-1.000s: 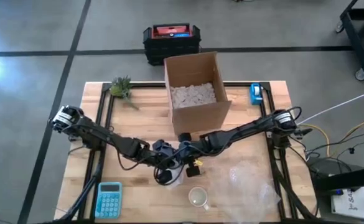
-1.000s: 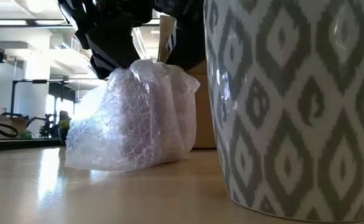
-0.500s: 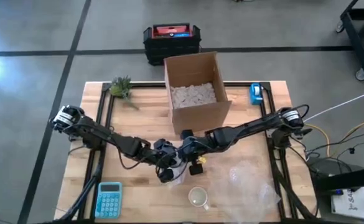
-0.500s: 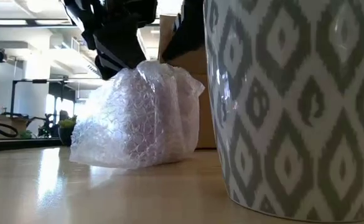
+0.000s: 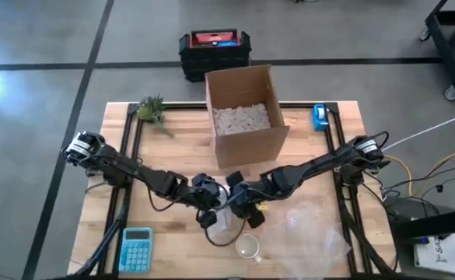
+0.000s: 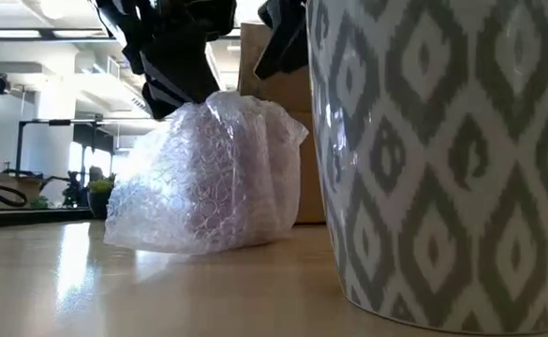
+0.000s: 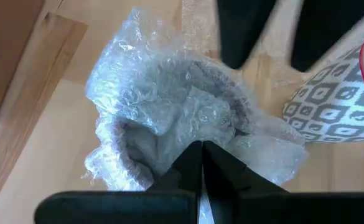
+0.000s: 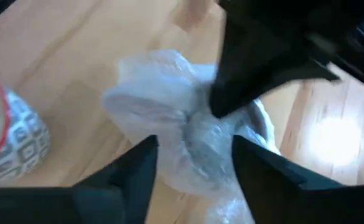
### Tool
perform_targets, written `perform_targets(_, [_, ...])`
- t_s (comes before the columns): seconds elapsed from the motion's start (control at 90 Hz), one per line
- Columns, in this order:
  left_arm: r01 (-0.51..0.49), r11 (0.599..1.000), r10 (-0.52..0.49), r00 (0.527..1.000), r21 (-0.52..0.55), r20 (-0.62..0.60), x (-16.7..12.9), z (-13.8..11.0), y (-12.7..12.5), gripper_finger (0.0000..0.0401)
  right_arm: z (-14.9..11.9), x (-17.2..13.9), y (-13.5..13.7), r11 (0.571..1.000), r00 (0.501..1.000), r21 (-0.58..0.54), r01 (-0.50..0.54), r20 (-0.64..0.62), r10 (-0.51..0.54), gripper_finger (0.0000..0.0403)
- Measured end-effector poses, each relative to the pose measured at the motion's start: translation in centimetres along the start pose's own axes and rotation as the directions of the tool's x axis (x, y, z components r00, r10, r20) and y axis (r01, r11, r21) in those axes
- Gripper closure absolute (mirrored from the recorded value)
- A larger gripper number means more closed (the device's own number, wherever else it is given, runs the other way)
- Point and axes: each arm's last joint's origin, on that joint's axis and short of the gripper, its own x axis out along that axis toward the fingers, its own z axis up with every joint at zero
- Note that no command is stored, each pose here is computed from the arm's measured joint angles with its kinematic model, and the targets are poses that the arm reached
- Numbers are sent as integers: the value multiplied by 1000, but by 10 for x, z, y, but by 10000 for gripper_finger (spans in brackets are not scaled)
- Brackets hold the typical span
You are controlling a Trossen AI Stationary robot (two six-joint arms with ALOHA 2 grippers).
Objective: Wrap mug
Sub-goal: Put the wrapped purple mug into the cardboard box
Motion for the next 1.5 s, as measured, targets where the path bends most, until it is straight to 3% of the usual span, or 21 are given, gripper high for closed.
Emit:
perform_targets(0.211, [9, 1000, -9, 1000, -2, 1, -1, 1, 0, 401, -13, 31, -3, 999, 994, -1, 44, -99, -44, 141])
perform_targets(0.411, [18, 1000, -18, 1000, -2, 11, -5, 2, -1, 401, -19, 48, -4, 998, 989, -2, 62, -135, -62, 160])
perform_targets(0.656, [35, 999, -35, 999, -2, 35, -14, 6, -1, 401, -18, 50, -5, 998, 991, -2, 69, -117, -69, 230])
perform_targets(0.933, [66, 998, -64, 995, -15, 79, -29, 12, -1, 401, -20, 51, -4, 998, 989, -16, 55, -133, -57, 372])
perform_targets(1.033, [68, 998, -67, 994, -15, 83, -36, 13, 0, 401, -24, 52, -3, 998, 985, -48, 45, -167, -52, 390])
perform_targets(1.256, [76, 997, -73, 992, -23, 101, -61, 16, 5, 401, -19, 31, 1, 997, 986, -59, 43, -161, -52, 391])
perform_targets(1.5, [13, 1000, -11, 986, -10, 168, -90, 13, 12, 401, -4, -39, -4, 995, 994, -37, 90, -66, -92, 391])
